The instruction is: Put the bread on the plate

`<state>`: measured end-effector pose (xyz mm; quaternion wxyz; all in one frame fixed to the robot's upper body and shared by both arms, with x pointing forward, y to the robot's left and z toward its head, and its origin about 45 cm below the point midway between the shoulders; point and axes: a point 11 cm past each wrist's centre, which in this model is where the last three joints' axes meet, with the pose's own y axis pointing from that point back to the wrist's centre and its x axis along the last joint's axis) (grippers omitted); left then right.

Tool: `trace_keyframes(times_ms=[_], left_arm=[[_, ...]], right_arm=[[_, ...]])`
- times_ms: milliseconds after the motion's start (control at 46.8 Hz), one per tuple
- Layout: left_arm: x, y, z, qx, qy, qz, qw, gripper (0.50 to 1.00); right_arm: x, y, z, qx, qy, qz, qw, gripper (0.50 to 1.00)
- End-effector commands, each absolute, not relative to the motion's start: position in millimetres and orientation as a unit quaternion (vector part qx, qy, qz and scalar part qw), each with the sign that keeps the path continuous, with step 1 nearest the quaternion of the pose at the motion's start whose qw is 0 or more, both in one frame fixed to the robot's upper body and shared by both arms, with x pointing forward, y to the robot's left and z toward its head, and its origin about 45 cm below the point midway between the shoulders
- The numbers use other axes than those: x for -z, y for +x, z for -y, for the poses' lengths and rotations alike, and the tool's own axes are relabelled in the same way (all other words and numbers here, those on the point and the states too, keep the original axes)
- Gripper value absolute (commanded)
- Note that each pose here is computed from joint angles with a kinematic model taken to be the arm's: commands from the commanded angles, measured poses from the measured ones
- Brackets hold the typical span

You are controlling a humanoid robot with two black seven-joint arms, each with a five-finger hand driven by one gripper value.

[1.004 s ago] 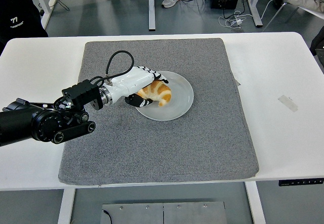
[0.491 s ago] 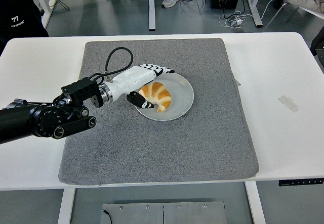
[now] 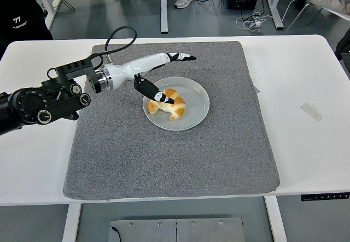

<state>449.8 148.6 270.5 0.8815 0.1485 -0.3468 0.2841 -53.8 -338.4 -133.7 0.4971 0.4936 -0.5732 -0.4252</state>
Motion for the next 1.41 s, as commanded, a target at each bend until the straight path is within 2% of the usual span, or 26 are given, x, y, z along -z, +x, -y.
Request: trace_keyframes(times_ms=[0, 214, 299, 705, 1068, 1389], left_arm=[[-282, 457, -165, -0.316, 0.13, 0.315, 0.886, 0.963], [-308, 476, -220, -0.451, 0.037, 0.2, 0.869, 0.968], [-307, 478, -231, -0.481, 0.01, 0.163, 0.861, 0.968], [-290, 480, -273, -0.582, -0.096, 0.048, 0.806, 0.974], [-237, 492, -271, -0.629, -0.153, -0.073, 0.759, 0.983], [-242, 497, -312, -0.678, -0.25, -0.128, 0.679, 0.984]], right_arm=[[134, -54, 338, 0.425, 0.494, 0.573, 0.497, 1.0], [134, -54, 338, 0.425, 0.494, 0.573, 0.497, 1.0], [134, -54, 338, 0.425, 0.494, 0.573, 0.497, 1.0], [134, -54, 338, 0.425, 0.494, 0.573, 0.497, 1.0], [134, -54, 338, 0.425, 0.494, 0.573, 0.497, 1.0], [134, -50, 333, 0.429, 0.499, 0.572, 0.49, 1.0]])
